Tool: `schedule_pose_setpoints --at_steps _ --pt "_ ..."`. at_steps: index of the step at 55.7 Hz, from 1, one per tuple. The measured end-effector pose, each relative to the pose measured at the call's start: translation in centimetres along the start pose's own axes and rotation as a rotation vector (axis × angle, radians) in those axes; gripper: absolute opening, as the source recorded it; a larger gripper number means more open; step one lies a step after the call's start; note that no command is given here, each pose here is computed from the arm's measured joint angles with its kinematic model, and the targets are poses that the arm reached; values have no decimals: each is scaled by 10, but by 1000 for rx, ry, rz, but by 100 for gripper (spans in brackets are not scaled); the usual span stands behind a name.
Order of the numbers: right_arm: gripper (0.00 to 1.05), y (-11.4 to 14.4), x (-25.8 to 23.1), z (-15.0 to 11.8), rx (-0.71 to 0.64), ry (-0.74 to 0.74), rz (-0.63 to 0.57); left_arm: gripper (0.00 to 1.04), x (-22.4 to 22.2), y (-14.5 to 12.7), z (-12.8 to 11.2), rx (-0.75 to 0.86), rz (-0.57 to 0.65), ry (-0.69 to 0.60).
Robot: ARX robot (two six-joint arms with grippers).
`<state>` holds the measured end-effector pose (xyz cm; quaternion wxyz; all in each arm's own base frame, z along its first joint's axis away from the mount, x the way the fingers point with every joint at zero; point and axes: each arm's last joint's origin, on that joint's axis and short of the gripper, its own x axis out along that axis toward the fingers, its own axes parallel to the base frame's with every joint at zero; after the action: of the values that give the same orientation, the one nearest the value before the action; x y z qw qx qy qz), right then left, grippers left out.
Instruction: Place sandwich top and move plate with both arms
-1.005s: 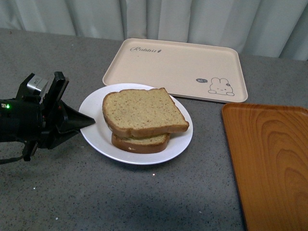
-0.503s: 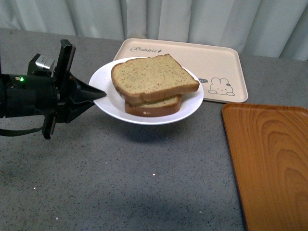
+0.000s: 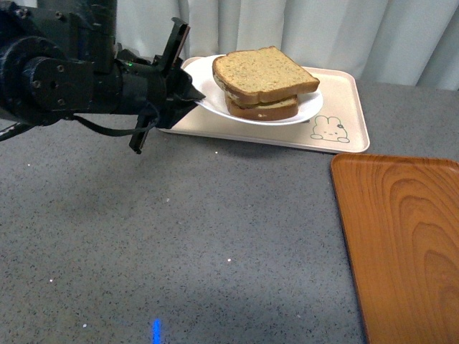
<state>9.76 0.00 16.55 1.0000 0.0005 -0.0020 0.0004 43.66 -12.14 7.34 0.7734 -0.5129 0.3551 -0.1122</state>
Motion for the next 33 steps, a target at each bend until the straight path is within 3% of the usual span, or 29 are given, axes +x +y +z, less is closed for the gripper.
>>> schedule_pose_setpoints --at_steps 33 --pt "96 0 0 0 0 0 0 4 55 -5 -5 -40 67 -13"
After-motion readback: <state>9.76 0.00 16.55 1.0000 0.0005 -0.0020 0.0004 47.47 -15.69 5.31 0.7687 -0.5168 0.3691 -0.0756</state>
